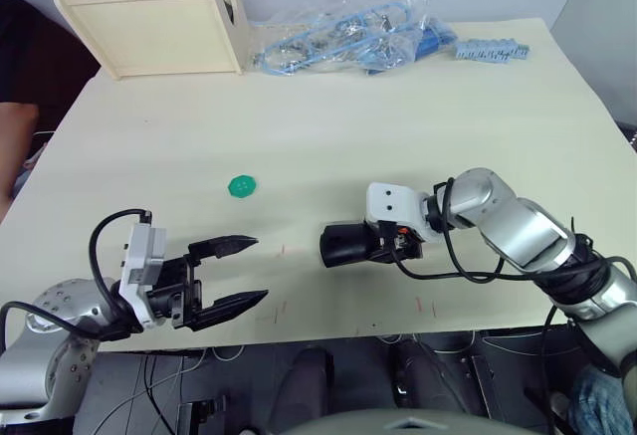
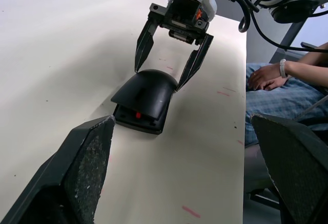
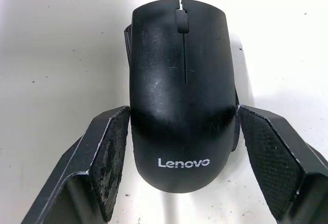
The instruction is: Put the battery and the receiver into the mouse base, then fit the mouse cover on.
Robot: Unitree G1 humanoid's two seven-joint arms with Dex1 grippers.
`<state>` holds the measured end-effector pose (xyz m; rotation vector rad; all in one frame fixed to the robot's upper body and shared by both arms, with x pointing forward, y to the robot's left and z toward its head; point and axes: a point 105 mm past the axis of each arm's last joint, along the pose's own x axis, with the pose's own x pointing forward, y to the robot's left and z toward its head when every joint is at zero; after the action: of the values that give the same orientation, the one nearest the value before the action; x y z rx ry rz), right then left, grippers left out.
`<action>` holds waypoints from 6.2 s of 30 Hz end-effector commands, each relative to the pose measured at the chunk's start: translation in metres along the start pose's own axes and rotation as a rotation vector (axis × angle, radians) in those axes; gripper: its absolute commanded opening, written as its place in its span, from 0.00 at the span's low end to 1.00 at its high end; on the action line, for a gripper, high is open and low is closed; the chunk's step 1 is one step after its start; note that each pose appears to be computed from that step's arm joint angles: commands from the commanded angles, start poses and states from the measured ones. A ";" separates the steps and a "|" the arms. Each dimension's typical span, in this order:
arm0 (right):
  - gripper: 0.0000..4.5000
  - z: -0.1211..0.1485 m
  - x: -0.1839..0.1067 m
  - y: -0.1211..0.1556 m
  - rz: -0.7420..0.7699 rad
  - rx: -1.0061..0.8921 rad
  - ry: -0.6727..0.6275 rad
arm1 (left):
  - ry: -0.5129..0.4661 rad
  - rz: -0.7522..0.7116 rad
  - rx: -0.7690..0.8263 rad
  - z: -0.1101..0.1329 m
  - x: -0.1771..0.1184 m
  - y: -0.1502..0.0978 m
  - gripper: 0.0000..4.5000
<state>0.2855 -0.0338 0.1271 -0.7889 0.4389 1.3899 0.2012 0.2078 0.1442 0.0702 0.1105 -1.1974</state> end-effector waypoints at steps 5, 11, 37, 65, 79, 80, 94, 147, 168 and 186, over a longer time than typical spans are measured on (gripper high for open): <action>0.77 0.007 -0.002 -0.001 -0.009 -0.041 -0.018 | -0.010 -0.003 0.029 0.005 -0.001 -0.001 1.00; 0.77 0.008 -0.002 -0.002 -0.010 -0.039 -0.021 | -0.009 -0.003 0.030 0.005 0.000 0.000 1.00; 0.77 0.004 -0.002 -0.003 -0.010 -0.029 -0.014 | -0.012 0.000 0.030 0.006 0.001 0.000 1.00; 0.68 0.013 -0.008 -0.006 -0.022 -0.061 -0.035 | -0.013 0.005 0.033 0.007 0.000 0.001 1.00; 0.68 0.035 -0.020 -0.006 0.007 -0.141 -0.031 | -0.011 0.010 0.032 0.006 0.000 0.001 1.00; 0.68 0.037 -0.020 -0.005 0.017 -0.145 -0.028 | -0.011 0.011 0.032 0.006 0.000 0.001 1.00; 0.68 0.046 -0.012 -0.007 0.074 -0.199 0.149 | -0.005 0.012 0.033 0.005 -0.003 0.001 1.00; 0.68 0.037 -0.001 -0.014 0.099 -0.162 0.309 | -0.009 0.013 0.021 -0.001 -0.001 0.000 1.00; 0.68 0.038 0.007 -0.012 0.108 -0.169 0.308 | -0.007 0.017 0.019 0.000 -0.001 -0.001 1.00; 0.68 0.038 0.009 -0.007 0.124 -0.220 0.307 | -0.005 0.017 0.019 -0.001 0.000 -0.001 1.00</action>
<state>0.2912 -0.0041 0.1423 -1.1539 0.6302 1.4347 0.2008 0.2101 0.1390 0.0641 0.1132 -1.1717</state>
